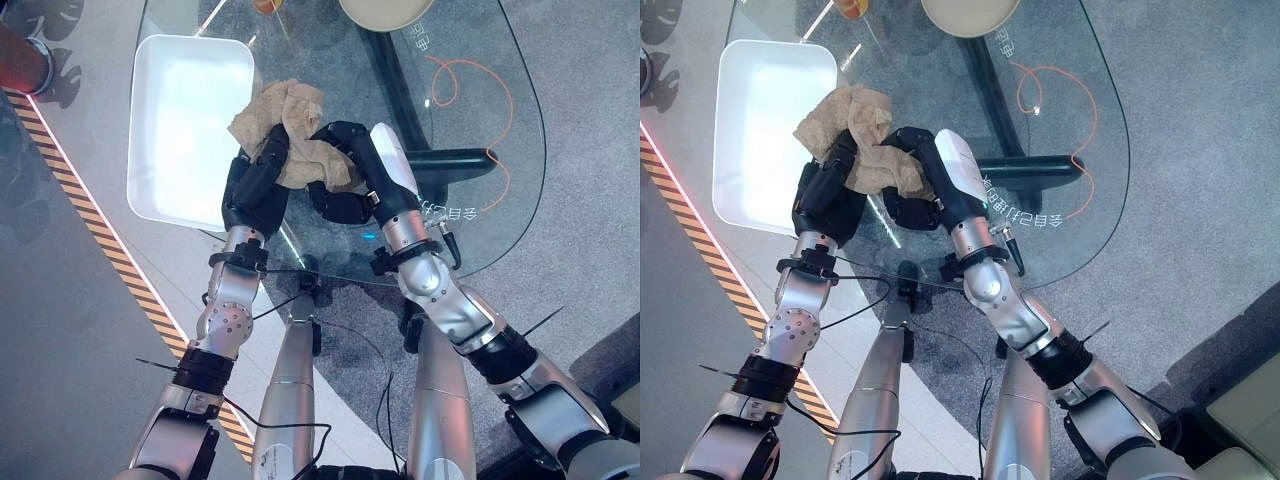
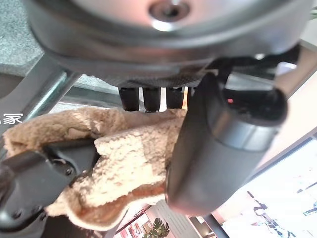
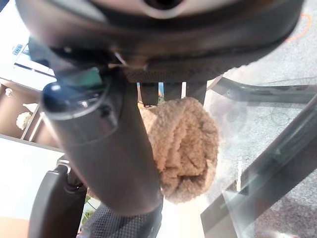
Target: Wipe the table with a cloth and put it in the basket.
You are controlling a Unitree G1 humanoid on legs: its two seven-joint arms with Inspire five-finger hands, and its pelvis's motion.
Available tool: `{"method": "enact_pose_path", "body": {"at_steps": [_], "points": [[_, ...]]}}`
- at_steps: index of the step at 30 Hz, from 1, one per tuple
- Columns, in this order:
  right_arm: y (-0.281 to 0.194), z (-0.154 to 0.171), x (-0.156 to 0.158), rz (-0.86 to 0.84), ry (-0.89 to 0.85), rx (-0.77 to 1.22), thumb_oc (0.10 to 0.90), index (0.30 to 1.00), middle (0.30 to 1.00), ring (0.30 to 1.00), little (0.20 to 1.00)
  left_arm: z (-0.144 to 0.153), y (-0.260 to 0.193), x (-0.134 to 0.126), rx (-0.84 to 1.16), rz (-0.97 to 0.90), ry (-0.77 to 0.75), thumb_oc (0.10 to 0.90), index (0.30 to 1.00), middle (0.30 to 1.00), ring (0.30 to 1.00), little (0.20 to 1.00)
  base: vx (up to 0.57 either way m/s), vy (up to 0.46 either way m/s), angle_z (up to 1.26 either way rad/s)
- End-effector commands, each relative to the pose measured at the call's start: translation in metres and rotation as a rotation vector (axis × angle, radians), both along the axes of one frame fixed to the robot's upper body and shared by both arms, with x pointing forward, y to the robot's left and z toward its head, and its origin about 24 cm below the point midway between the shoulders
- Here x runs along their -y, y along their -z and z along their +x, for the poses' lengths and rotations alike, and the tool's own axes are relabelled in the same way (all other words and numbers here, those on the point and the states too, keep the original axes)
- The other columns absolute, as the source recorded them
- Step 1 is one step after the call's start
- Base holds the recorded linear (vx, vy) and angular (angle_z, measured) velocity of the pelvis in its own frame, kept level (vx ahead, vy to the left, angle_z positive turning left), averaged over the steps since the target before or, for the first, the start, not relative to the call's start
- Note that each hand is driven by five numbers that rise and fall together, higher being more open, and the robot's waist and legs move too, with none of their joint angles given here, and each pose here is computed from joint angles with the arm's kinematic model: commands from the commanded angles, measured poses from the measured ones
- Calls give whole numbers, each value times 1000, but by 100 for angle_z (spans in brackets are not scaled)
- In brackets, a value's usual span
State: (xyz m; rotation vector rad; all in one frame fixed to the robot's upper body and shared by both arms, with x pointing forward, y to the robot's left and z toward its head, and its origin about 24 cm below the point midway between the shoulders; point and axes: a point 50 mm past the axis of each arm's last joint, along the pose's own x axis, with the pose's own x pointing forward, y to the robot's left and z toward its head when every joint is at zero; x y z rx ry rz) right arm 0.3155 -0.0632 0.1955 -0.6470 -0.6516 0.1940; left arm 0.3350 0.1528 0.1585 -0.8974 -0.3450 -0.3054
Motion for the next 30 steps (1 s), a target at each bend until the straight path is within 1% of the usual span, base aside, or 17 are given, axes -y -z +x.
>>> {"method": "enact_pose_path", "body": {"at_steps": [1, 10, 11, 12, 14, 21, 23, 30], "points": [[-46, -18, -28, 35, -150, 205, 100, 300, 300, 300, 200, -22, -86, 35, 450, -18, 156, 100, 300, 300, 300, 200, 0, 0, 0], [-45, -18, -28, 39, -147, 202, 100, 300, 300, 300, 200, -23, -86, 33, 459, -18, 139, 100, 300, 300, 300, 200, 0, 0, 0], [-44, -18, -28, 40, -146, 201, 127, 324, 324, 324, 227, -23, -86, 32, 460, -19, 135, 100, 300, 300, 300, 200, 0, 0, 0], [-44, -18, -28, 43, -144, 200, 380, 540, 540, 540, 480, -23, -86, 32, 461, -21, 129, 100, 300, 300, 300, 200, 0, 0, 0], [-44, -18, -28, 51, -140, 196, 800, 900, 900, 900, 900, -23, -86, 31, 464, -27, 125, 100, 300, 300, 300, 200, 0, 0, 0], [-43, -18, -26, 65, -137, 184, 800, 900, 900, 900, 900, -28, -90, 14, 495, -95, -40, 100, 300, 300, 300, 200, 0, 0, 0], [-43, -18, -26, 68, -135, 185, 800, 900, 900, 900, 900, -28, -90, 13, 496, -105, -56, 100, 300, 300, 300, 200, 0, 0, 0], [-44, -17, -28, 80, -125, 186, 800, 900, 900, 900, 900, -31, -91, 1, 490, -172, -186, 100, 300, 300, 300, 200, 0, 0, 0]]}}
